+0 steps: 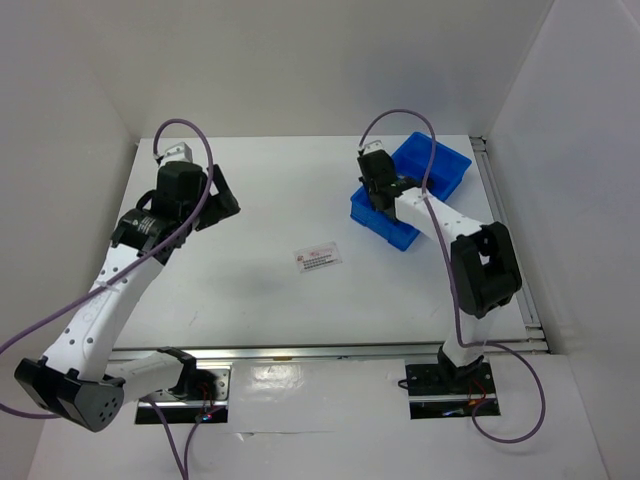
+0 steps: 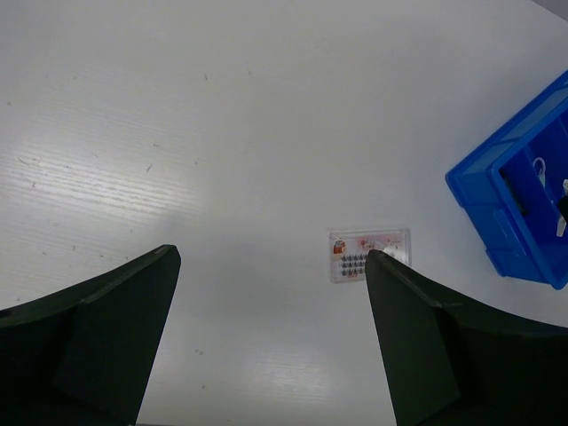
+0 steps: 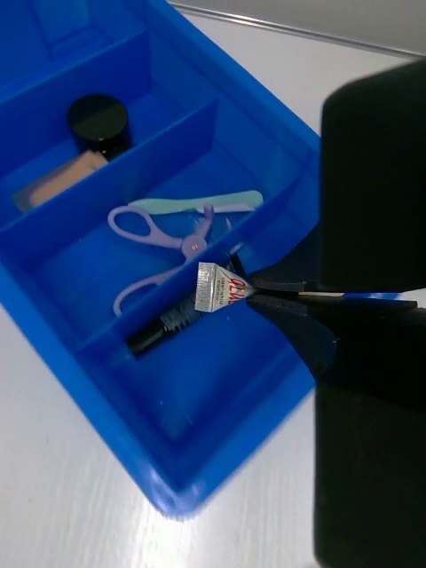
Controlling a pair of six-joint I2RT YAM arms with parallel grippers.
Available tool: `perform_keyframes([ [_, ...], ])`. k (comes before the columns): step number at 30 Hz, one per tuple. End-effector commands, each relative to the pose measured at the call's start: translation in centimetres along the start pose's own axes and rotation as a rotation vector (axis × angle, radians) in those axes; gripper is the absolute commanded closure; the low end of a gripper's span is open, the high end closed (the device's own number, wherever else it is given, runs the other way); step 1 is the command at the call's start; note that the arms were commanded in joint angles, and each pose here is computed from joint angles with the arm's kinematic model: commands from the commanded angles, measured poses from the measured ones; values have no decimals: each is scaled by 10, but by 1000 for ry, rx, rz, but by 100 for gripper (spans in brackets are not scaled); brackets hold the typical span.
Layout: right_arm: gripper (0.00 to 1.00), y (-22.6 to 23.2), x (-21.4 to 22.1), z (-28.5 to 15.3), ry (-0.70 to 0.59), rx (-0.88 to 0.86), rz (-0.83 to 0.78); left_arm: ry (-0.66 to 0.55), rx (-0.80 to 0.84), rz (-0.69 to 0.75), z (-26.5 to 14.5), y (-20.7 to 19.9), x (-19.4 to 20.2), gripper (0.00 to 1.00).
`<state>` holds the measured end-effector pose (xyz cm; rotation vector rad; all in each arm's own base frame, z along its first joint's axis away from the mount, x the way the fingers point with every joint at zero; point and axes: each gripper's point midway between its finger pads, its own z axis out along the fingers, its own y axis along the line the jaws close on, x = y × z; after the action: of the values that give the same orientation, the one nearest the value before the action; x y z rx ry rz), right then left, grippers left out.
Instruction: Organize the makeup
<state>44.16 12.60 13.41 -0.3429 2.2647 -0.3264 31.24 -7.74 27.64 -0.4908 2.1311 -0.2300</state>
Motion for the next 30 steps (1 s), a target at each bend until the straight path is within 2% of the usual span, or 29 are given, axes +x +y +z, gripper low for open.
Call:
perform_keyframes([
  [1, 99, -27, -29, 14, -68, 77, 41, -30, -4, 10, 1, -1, -10, 0],
  [3, 99, -26, -21, 26, -28, 71, 30, -21, -11, 14, 5, 0, -7, 0],
  [5, 93, -25, -18, 32, -21, 81, 27, -13, -5, 15, 7, -3, -8, 0],
  [8, 76, -23, -21, 35, -30, 80, 40, -6, -10, 17, 10, -3, -6, 0],
  [9, 63, -21, -26, 34, -41, 62, 45, -6, -10, 17, 10, -3, -6, 0],
  [10, 57, -21, -26, 34, -41, 62, 45, -6, -10, 17, 10, -3, -6, 0],
  [14, 53, -24, -39, 28, -50, 62, 70, 2, -16, 20, 13, -3, -4, 0],
  [17, 53, -22, -58, 5, -99, 15, 117, 10, -21, 23, 16, -3, -2, 0],
  [20, 54, 12, -72, -28, -151, -143, 152, 3, -16, 30, 14, -4, -5, 0],
  [23, 53, 75, -49, -52, -99, -342, 117, -3, -24, 30, 14, -3, -6, 0],
  [25, 30, 113, -28, -67, -51, -445, 62, -10, -18, 27, 13, -4, -10, 0],
  [27, 24, 140, 5, -62, 30, -500, -10, -10, -18, 27, 13, -4, -10, 0],
  [28, 14, 153, 17, -65, 56, -530, -75, -3, -23, 30, 12, -3, -8, 0],
  [30, 10, 166, 48, -58, 157, -560, -141, -11, -18, 27, 9, -3, -10, 0],
])
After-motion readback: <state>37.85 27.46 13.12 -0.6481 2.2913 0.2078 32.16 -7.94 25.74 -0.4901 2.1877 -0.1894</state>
